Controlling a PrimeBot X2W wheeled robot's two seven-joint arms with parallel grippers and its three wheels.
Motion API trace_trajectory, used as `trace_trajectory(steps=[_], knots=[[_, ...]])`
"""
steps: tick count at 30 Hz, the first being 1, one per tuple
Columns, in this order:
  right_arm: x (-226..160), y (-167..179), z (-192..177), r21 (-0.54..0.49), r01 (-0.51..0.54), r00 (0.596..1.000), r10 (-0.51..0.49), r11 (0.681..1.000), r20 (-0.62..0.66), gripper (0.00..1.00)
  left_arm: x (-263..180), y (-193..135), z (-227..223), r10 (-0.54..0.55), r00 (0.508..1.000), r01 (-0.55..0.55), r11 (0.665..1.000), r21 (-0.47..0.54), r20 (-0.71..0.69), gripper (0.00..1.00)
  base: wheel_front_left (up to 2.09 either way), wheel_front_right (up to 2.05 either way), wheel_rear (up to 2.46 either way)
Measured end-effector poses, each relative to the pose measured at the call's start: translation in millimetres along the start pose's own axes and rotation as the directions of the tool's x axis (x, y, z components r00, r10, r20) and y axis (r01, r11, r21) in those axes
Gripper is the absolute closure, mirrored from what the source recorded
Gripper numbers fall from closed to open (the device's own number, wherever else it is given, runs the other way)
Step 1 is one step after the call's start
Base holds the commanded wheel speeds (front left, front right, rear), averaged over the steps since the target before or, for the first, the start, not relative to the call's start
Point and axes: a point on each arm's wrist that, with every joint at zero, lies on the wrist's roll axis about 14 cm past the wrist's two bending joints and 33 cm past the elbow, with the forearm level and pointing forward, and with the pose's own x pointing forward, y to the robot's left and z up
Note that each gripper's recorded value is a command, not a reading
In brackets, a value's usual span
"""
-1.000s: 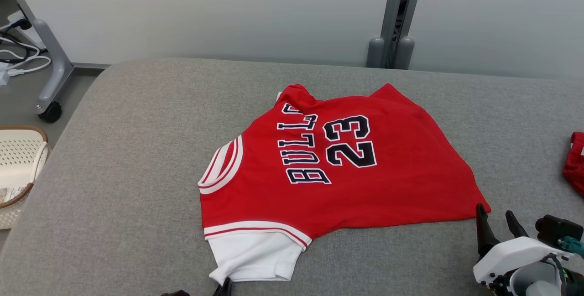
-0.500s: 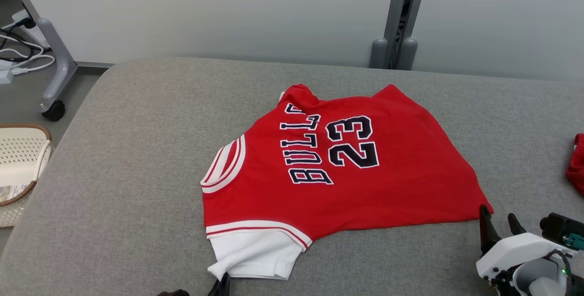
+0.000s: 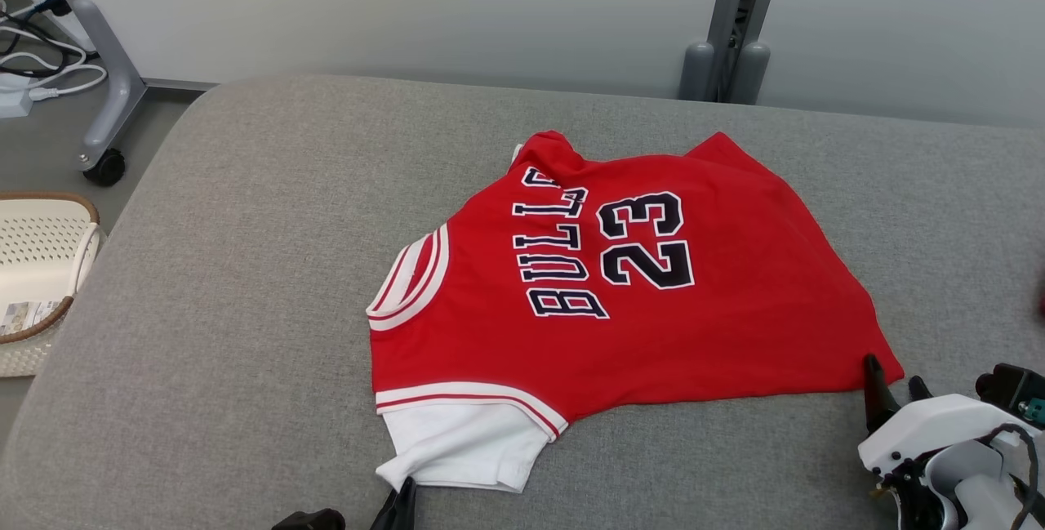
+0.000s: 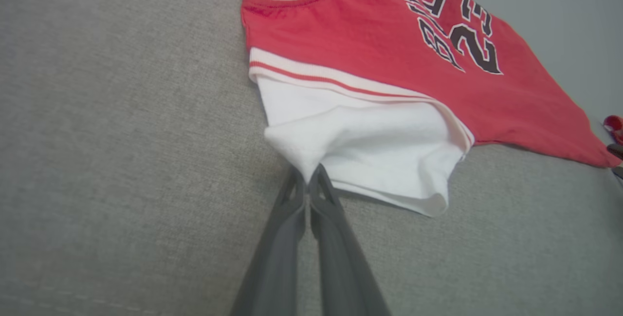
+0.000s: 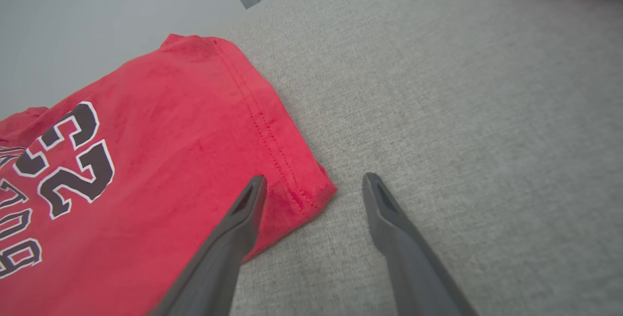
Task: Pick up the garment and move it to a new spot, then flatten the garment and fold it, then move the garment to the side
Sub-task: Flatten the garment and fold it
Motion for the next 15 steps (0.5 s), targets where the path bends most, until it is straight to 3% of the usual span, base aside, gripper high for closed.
trace_trajectory(steps=[2,3,4,5,6,15], knots=[[2.2,-0.1,-0.8,0.012,0.004,1.000,-0.004,1.000,-0.007,0.00,0.8,0.3,0.1,0.001,1.000,-0.001,1.000,0.001,-0.001,1.00,0.00,0.00,0.00],[3.1,0.4,-2.0,0.018,0.004,1.000,-0.004,1.000,-0.013,0.06,1.3,0.5,0.2,0.002,1.000,-0.002,1.000,0.001,-0.001,1.00,0.00,0.00,0.00],[4.2,1.6,-2.4,0.020,0.002,1.000,-0.001,1.000,-0.017,0.52,1.6,0.6,0.1,0.003,1.000,-0.003,1.000,0.001,-0.002,1.00,0.00,0.00,0.00],[5.3,3.3,-2.5,0.022,-0.002,1.000,0.002,1.000,-0.019,0.86,1.8,0.7,0.0,0.003,1.000,-0.003,1.000,0.000,-0.003,1.00,0.00,0.00,0.00],[5.6,4.2,-3.2,0.024,-0.004,1.000,0.004,1.000,-0.021,1.00,2.0,0.9,0.1,0.004,1.000,-0.004,1.000,0.000,-0.003,1.00,0.00,0.00,0.00],[2.6,7.7,-4.3,0.033,-0.015,1.000,0.016,0.999,-0.025,1.00,2.5,-1.4,4.9,-0.005,1.000,0.005,1.000,0.001,0.013,1.00,0.00,0.00,0.00]])
